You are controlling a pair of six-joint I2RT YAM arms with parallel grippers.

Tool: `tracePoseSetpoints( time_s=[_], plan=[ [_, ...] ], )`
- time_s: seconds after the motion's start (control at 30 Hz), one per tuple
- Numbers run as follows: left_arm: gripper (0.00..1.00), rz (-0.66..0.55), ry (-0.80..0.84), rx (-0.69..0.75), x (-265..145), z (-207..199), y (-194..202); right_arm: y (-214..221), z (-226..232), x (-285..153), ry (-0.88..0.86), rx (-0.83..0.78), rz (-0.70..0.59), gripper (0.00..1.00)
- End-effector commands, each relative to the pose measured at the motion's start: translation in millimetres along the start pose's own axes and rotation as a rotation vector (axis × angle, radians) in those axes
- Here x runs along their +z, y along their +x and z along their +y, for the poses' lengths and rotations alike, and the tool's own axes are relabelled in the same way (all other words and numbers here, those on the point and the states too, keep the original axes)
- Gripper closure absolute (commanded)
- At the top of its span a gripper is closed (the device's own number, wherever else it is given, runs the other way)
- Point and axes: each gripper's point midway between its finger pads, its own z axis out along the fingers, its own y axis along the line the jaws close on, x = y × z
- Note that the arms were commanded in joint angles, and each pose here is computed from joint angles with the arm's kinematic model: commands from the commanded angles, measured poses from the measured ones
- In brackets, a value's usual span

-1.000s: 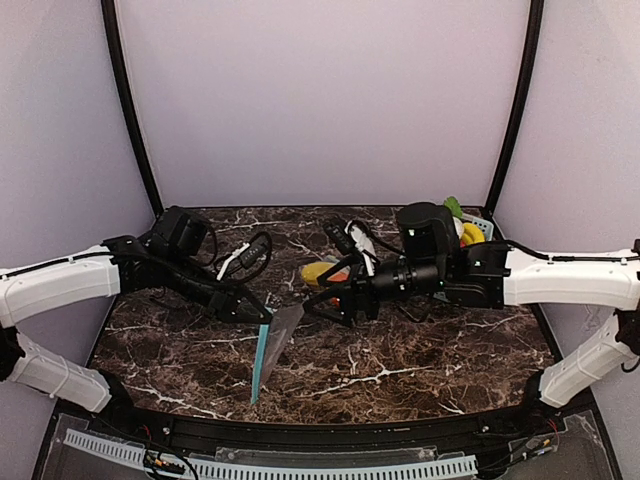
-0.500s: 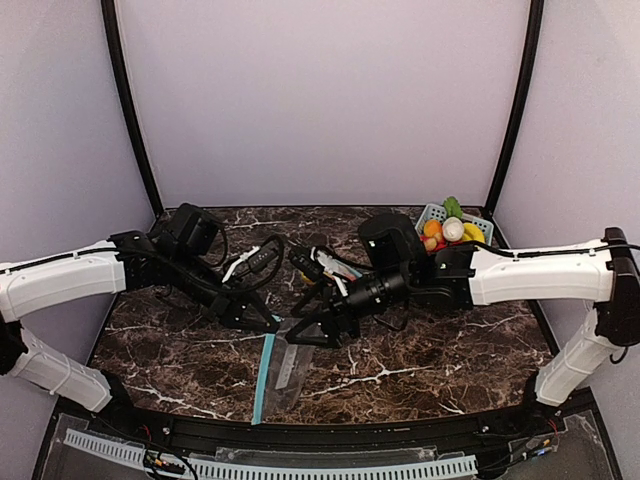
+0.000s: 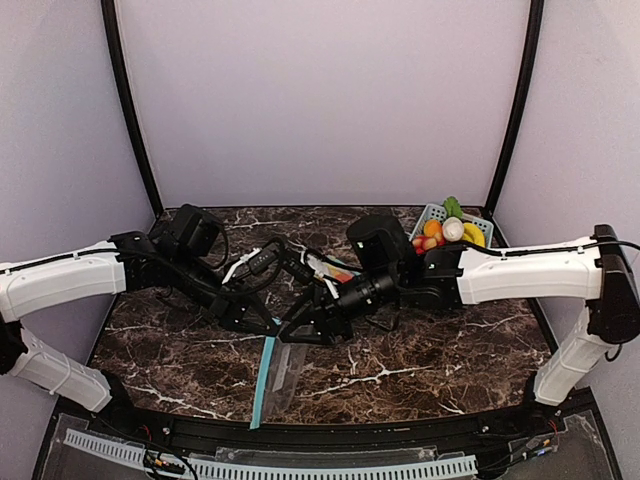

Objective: Place the food in the zip-top bag and seal the zipper
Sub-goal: Pass from the left arm to the right

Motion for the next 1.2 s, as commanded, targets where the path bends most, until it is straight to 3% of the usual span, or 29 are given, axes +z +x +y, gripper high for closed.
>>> tracePoseSetpoints(
  time_s=[0.0, 0.13, 0.2, 0.4, 0.8, 0.97, 1.17],
  plan=[
    [0.99, -0.001, 0.041, 0.023, -2, -13, -6, -7, 9, 5, -0.042, -0.021, -0.006, 0.66],
    [0.99, 0.0, 0.027, 0.029, -3, -13, -6, -7, 11, 6, -0.05, -0.024, -0.003, 0.91],
    [0.99, 0.001, 0.022, 0.032, -4, -13, -6, -7, 11, 4, -0.037, -0.026, -0.004, 0.92],
    [0.99, 0.024, -0.001, 0.027, -5, -10, 0, -13, 11, -14, 0.032, -0.051, -0.025, 0.7],
    [0.99, 0.037, 0.039, 0.029, -4, -20, 3, -19, 9, -11, 0.0, -0.075, -0.017, 0.44],
    [0.99, 0.046, 0.051, 0.027, -2, -23, 5, -16, 9, -3, -0.031, -0.082, 0.012, 0.39],
    [0.99, 0.041, 0.04, 0.042, -3, -23, 2, -7, 8, 2, -0.062, -0.063, 0.048, 0.41]
  ],
)
